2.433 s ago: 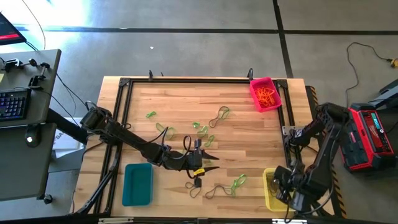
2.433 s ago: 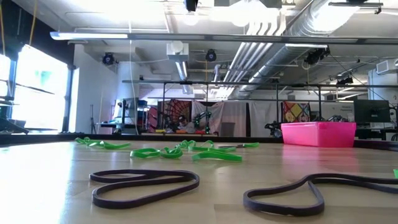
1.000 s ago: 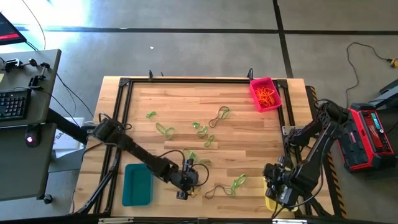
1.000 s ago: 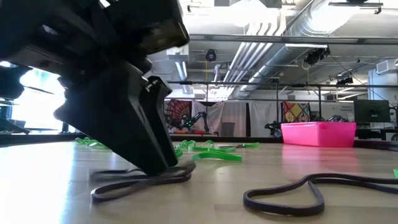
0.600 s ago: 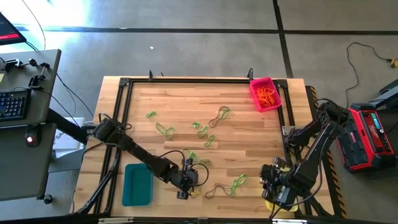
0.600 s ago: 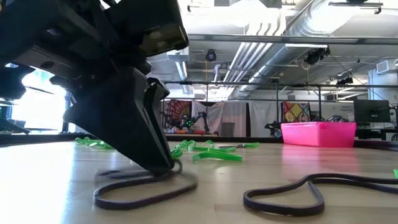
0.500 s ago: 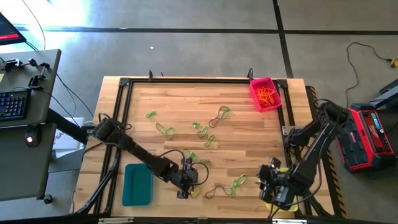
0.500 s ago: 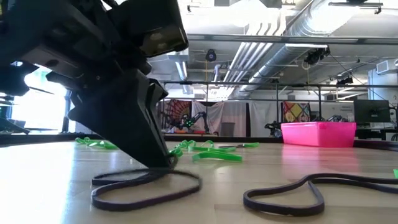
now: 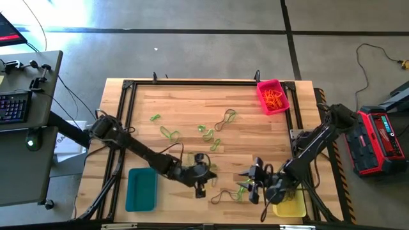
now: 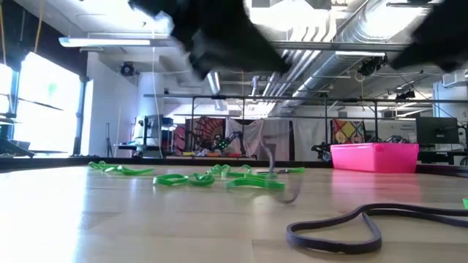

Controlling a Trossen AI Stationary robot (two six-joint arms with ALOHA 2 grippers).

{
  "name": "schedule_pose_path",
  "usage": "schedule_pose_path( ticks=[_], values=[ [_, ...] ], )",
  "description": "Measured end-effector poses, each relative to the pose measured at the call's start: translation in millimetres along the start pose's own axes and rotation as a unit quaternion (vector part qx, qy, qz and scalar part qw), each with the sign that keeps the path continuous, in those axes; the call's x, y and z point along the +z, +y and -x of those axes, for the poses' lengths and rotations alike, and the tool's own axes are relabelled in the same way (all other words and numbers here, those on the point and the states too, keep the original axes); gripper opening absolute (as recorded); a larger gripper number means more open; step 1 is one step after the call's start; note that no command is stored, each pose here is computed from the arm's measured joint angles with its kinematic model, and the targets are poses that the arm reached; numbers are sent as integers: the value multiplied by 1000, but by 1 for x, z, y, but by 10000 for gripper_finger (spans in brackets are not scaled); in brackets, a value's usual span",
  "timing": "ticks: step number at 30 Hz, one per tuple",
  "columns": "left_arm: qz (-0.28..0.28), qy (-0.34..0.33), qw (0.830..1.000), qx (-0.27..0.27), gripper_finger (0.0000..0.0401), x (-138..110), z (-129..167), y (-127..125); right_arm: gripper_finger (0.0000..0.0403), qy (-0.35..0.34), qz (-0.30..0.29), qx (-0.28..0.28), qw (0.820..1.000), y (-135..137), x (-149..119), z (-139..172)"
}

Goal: Sort rubber bands into baskets
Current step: Put the purple rubber band into the yellow bin

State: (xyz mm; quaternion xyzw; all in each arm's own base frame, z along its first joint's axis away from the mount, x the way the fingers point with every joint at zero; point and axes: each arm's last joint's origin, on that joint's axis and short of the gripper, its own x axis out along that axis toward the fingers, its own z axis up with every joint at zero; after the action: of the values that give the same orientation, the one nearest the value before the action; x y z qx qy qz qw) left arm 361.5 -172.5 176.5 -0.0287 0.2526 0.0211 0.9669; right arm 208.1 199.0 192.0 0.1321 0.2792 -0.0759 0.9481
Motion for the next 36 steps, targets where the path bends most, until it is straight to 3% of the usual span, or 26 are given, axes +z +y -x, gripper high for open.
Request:
schedule_pose_path(
  ticks=[5, 9, 14, 20, 26, 29, 34, 36],
  values=[
    [-7, -91, 996, -10, 1, 20, 0, 0, 183, -86, 31, 56, 994, -3, 6, -10],
    [-8, -152, 988, -16, 1, 33, 2, 0, 190, -116, 49, 61, 990, -7, 8, -13],
    [-11, -185, 983, -17, 1, 41, 3, 2, 185, -120, 57, 54, 990, -12, 13, -18],
    [-6, -204, 978, -41, 1, 46, 3, 4, 173, -132, 61, 122, 982, -11, 26, -22],
    [-2, -215, 976, -37, 1, 49, 2, 8, 159, -151, 60, 146, 976, -15, 38, -26],
    [-1, -219, 975, -36, 1, 50, 2, 9, 127, -151, 58, 139, 977, -18, 40, -29],
    [-4, -219, 975, -31, 2, 50, 0, 12, 20, -160, 42, 111, 980, -20, 41, -30],
    [-5, -219, 975, -30, 9, 50, 0, 13, 11, -161, 41, 106, 980, -19, 40, -29]
  ],
)
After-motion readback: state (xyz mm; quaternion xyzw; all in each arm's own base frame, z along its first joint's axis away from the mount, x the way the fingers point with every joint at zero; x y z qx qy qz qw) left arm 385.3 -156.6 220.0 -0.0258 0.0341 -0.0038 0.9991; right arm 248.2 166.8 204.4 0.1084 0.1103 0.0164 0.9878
